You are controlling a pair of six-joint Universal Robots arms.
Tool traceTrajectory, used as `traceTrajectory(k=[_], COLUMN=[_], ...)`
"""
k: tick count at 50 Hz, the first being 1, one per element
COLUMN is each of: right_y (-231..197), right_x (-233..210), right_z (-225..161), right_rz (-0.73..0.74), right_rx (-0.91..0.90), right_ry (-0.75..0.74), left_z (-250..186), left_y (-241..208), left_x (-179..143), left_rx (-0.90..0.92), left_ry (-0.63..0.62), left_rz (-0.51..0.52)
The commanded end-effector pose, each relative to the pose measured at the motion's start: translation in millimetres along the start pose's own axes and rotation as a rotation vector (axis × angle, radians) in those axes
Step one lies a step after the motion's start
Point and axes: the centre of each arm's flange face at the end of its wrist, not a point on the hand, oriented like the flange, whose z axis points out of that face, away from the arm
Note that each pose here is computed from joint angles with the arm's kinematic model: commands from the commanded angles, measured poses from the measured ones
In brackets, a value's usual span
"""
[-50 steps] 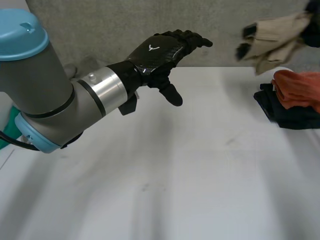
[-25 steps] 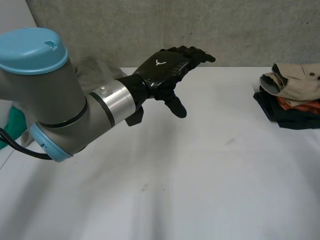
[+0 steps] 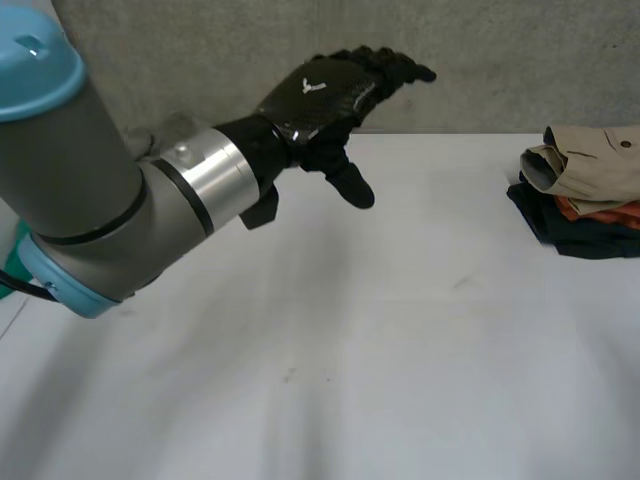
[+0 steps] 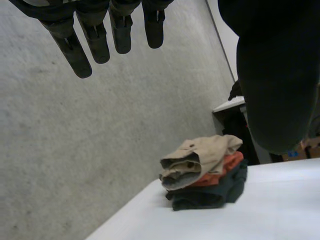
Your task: Fold the laundry.
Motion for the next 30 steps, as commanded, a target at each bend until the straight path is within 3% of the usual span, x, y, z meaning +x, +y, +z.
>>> traceTrajectory(k=[1, 2, 4, 8, 9, 13, 17, 24, 30], right_y=[-125.9, -138.4, -161.5, -203.3, -208.1, -211.5, -192.8, -164.6, -154.7], right_x=[-9.0, -13.2, -27.3, -100.1, -113.9, -168.6, -200.1, -240.4, -244.7], right_z=[-25.6, -32.8, -50.1, -107.7, -119.4, -170.5, -202.4, -243.8, -251.1], right_rz=[0.095, 0.117, 0.162, 0.243, 0.251, 0.250, 0.177, 0.085, 0.085], right_rx=[0.389, 0.433, 0.515, 0.645, 0.656, 0.634, 0.545, 0.414, 0.373], right_ry=[0.091, 0.081, 0.039, -0.206, -0.254, -0.447, -0.563, -0.691, -0.703], left_z=[-4.0, -8.0, -11.7, -28.1, -35.0, -51.8, -67.9, -98.3, -108.8], left_y=[-20.1, -23.4, -24.9, -18.5, -9.4, 35.4, 78.9, 121.4, 131.9], left_x=[-35.0, -56.7, -71.4, -123.4, -145.7, -206.0, -251.8, -291.5, -295.4], left_rx=[0.055, 0.064, 0.066, 0.015, -0.032, -0.181, -0.295, -0.387, -0.423], left_ry=[-0.171, -0.274, -0.342, -0.532, -0.584, -0.681, -0.724, -0.720, -0.750], left_rz=[0.040, 0.055, 0.074, 0.212, 0.288, 0.429, 0.480, 0.463, 0.441])
